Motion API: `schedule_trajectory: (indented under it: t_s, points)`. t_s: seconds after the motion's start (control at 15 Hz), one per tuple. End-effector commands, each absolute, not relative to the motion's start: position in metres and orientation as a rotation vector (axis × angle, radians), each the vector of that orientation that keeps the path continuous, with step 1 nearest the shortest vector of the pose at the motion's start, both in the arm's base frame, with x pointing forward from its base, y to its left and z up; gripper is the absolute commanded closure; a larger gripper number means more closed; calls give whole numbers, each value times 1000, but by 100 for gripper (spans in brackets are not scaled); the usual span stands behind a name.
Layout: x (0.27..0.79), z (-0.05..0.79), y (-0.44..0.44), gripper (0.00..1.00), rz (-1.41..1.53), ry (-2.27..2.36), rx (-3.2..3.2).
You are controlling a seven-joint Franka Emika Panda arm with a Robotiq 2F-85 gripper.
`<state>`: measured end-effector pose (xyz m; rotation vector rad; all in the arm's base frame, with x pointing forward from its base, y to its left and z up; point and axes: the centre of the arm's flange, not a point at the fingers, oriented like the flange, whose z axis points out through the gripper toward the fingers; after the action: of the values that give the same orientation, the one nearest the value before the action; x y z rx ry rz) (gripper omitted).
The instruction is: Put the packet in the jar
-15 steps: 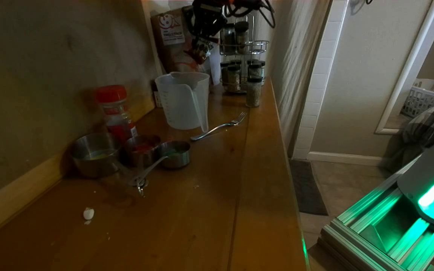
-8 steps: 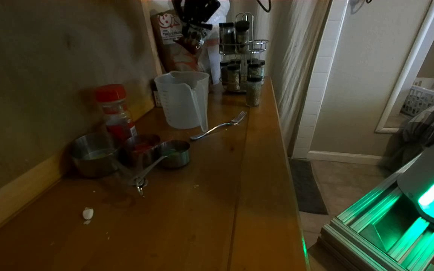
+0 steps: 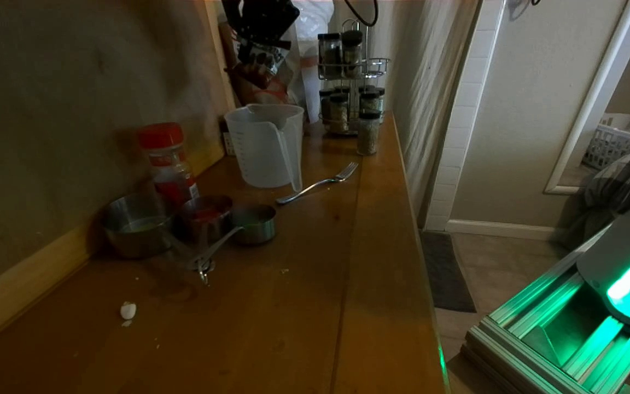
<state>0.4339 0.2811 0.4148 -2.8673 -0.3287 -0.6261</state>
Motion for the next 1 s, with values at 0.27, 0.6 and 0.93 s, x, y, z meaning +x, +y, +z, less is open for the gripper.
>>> schedule_trajectory:
  t_s: [0.27, 0.6, 0.93]
  points:
    - [424, 410, 282, 82, -553, -333, -2883]
    - [423, 411, 281, 82, -552, -335, -2886]
    - [423, 411, 281, 82, -551, -336, -2886]
